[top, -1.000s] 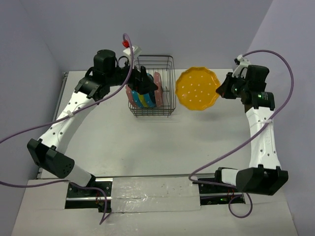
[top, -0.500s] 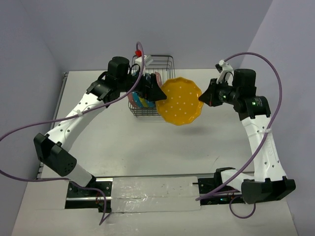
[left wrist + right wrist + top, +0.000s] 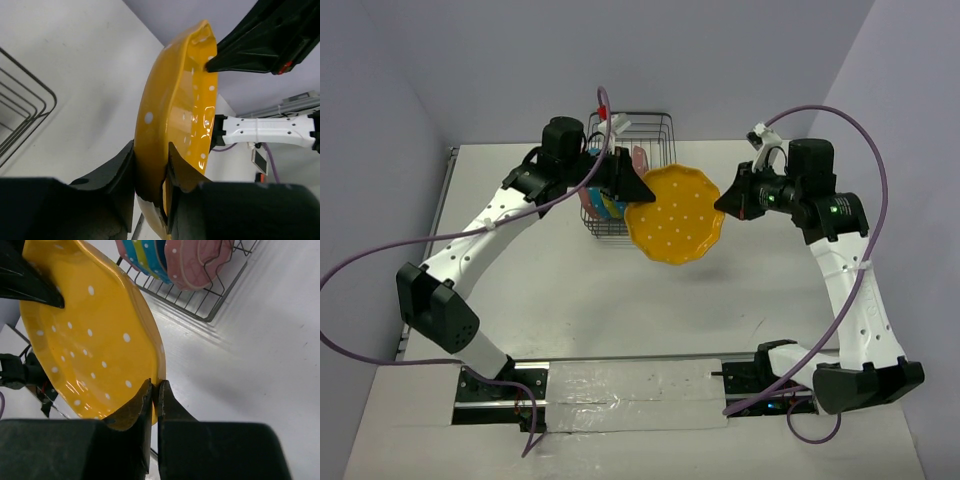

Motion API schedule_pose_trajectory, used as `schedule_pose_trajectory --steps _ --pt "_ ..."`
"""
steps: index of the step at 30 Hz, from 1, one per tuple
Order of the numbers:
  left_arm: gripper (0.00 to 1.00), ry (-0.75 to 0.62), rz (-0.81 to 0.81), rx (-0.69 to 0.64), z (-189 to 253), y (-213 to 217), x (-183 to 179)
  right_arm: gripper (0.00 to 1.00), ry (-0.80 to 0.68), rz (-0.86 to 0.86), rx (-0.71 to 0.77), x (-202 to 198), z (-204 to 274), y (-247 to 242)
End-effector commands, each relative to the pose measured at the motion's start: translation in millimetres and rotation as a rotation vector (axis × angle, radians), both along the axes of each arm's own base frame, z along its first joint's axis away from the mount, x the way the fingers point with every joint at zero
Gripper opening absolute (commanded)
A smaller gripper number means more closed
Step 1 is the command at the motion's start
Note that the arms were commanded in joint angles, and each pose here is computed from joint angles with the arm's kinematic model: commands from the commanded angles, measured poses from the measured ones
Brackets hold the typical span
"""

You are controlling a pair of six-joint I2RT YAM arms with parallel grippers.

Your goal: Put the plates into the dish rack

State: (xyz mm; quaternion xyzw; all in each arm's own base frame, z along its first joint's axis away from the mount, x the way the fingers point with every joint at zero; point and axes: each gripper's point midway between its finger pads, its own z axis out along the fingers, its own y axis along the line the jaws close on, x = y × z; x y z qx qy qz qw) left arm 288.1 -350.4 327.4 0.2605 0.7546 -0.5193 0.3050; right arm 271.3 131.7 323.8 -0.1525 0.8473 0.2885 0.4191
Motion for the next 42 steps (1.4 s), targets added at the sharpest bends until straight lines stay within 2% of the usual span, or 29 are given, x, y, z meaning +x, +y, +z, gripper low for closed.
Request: schedule_pose_trajectory --steps 1,3,4,7,15,21,32,35,36,40,42 --pt "0.00 -0.063 -0.159 -0.109 28.3 -8.8 -31.3 0.23 -0.123 0.163 0.179 -16.2 66.8 35.0" --pt "0.00 -0.077 -0.205 -0.146 32.8 -2.2 -40.9 0.51 -0.102 0.181 0.196 -19.3 66.6 38.3" --pt "0.00 -0.087 -0.224 -0.167 36.1 0.4 -45.0 0.73 -0.089 0.204 0.206 -21.9 65.9 40.9" --pt "0.00 -0.134 -0.249 -0.232 47.7 11.2 -53.4 0.93 -0.058 0.244 0.226 -25.3 63.1 45.8" --pt "0.00 -0.186 -0.338 -0.296 66.1 19.0 -75.1 0.94 0.063 0.344 0.249 -29.3 37.7 59.3" --pt "0.00 -0.215 -0.386 -0.299 69.0 20.3 -80.6 0.88 0.114 0.435 0.212 -43.3 17.5 74.3" --pt "0.00 -0.308 -0.419 -0.216 60.2 21.7 -75.2 0.55 0.204 0.550 0.172 -65.7 7.3 76.8" --pt "0.00 -0.332 -0.408 -0.198 58.6 21.5 -71.3 0.38 0.235 0.587 0.162 -72.8 3.6 78.2" --pt "0.00 -0.346 -0.410 -0.196 59.0 21.4 -70.5 0.24 0.235 0.603 0.160 -74.6 3.4 80.0" --pt "0.00 -0.345 -0.396 -0.179 53.9 21.4 -67.6 0.00 0.238 0.614 0.161 -79.0 7.4 82.9" --pt "0.00 -0.349 -0.380 -0.170 51.6 21.0 -64.3 0.00 0.232 0.612 0.170 -80.2 11.6 84.1"
